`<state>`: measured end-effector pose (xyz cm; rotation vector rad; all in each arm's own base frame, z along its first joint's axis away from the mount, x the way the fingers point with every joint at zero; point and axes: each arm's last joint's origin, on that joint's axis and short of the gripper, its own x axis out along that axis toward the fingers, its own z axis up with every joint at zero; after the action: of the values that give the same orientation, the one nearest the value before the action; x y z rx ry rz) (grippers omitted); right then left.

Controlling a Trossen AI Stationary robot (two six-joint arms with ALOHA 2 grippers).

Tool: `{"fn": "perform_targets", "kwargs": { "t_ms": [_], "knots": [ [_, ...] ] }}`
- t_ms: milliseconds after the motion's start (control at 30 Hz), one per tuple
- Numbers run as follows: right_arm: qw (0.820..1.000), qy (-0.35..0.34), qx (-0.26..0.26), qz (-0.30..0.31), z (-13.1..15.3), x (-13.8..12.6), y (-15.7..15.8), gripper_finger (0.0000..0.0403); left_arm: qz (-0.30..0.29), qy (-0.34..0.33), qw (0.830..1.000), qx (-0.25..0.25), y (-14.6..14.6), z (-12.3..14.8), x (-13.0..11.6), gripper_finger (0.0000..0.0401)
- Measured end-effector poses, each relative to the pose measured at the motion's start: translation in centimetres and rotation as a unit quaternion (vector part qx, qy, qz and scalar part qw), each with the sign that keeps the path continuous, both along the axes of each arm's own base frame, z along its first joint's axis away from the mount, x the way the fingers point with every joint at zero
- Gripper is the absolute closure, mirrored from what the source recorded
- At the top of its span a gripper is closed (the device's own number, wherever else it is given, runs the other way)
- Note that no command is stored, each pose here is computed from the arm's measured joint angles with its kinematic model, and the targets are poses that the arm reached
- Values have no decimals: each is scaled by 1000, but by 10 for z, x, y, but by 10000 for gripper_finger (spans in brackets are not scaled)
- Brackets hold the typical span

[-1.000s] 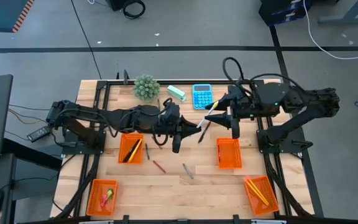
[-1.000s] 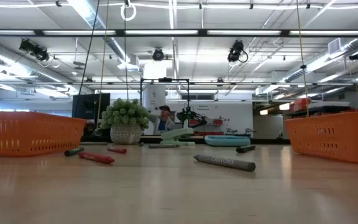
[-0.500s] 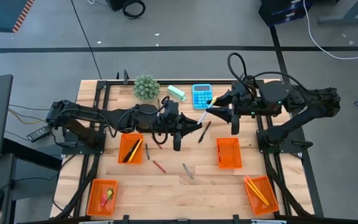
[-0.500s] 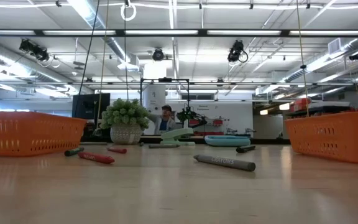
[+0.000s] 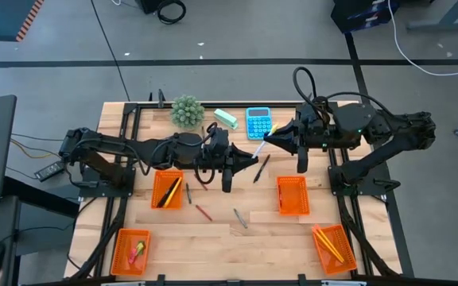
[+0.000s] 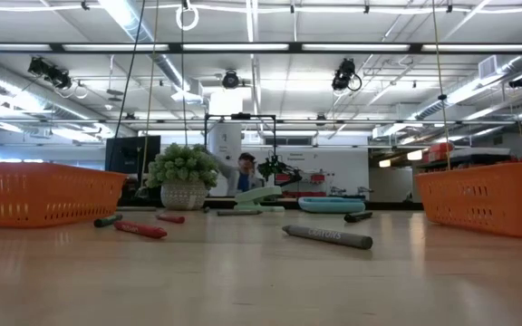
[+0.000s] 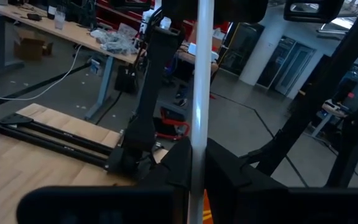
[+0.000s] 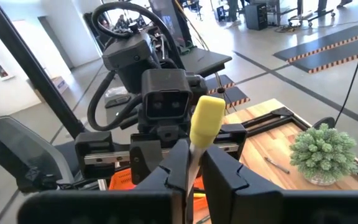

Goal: Sort crayons/erasers/pens/pencils in bins
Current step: Put the white pencil into the bottom right orange basket

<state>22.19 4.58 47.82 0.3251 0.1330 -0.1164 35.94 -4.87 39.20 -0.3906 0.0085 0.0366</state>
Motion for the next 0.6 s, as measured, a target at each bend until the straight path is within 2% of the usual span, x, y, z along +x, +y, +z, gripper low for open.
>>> {"fn": "perform_targets", "kwargs": {
  "t_ms": [300, 533, 600],
  "knots": [
    [1000, 8, 2, -1, -1, 0, 0, 365, 0, 2, 1000, -5, 0, 0, 0, 356],
    [994, 107, 16, 5, -21, -5, -1, 365, -9, 0, 1000, -3, 0, 1, -1, 329],
    [993, 117, 27, 1, -23, -5, -1, 365, -20, -5, 1000, 9, -1, 4, -4, 322]
  ]
}}
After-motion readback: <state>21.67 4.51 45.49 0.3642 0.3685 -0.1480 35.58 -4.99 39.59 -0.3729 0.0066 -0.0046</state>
